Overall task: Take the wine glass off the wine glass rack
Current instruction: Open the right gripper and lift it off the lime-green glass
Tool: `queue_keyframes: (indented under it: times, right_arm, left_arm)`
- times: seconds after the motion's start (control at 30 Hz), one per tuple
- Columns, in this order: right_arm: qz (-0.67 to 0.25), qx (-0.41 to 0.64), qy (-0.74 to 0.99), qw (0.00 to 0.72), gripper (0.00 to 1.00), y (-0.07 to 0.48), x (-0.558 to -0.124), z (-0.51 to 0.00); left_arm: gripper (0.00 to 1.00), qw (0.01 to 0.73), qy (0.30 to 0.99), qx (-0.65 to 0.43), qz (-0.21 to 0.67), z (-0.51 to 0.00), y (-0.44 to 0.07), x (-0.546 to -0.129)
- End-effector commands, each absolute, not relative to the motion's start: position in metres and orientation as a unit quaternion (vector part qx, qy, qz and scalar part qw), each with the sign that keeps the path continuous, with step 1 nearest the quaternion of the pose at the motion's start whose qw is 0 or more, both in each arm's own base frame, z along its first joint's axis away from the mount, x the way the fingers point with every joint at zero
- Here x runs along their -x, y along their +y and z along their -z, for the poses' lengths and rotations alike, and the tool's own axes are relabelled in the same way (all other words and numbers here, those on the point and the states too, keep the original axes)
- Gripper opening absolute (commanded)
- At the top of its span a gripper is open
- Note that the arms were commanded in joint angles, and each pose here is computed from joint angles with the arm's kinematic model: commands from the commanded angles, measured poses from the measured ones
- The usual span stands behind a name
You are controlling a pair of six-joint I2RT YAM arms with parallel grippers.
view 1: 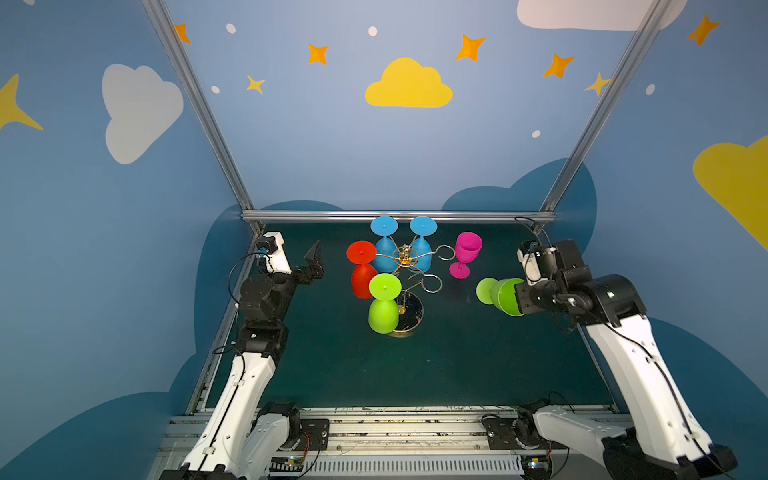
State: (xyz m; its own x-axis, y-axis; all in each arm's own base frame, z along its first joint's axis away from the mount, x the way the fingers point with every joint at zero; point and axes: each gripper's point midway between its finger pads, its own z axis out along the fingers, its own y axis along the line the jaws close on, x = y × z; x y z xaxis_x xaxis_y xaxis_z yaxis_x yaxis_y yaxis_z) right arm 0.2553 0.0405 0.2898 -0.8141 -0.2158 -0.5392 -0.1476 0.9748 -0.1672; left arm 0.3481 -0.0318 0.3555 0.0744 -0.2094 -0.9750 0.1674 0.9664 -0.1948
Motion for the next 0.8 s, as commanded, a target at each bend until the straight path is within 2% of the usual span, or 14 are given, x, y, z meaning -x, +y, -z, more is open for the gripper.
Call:
queue_keyframes:
  times: [0.0, 0.47, 0.77]
  right_arm:
    - [0.035, 0.081, 0.952, 0.294, 0.0, 0.037, -0.281, -0.288]
    - [0.066, 0.018, 0.969, 0.238, 0.0, 0.001, -0.408, -0.237]
    - [0.078, 0.013, 0.979, 0.19, 0.0, -0.011, -0.447, -0.203]
  left_arm:
    - [1.0, 0.742, 0.66, 0.02, 0.115, -0.359, -0.027, -0.345]
    - [1.0, 0.733, 0.67, 0.031, 0.11, -0.35, -0.024, -0.349]
    - [1.0, 0.742, 0.661, 0.029, 0.109, -0.358, -0.024, -0.342]
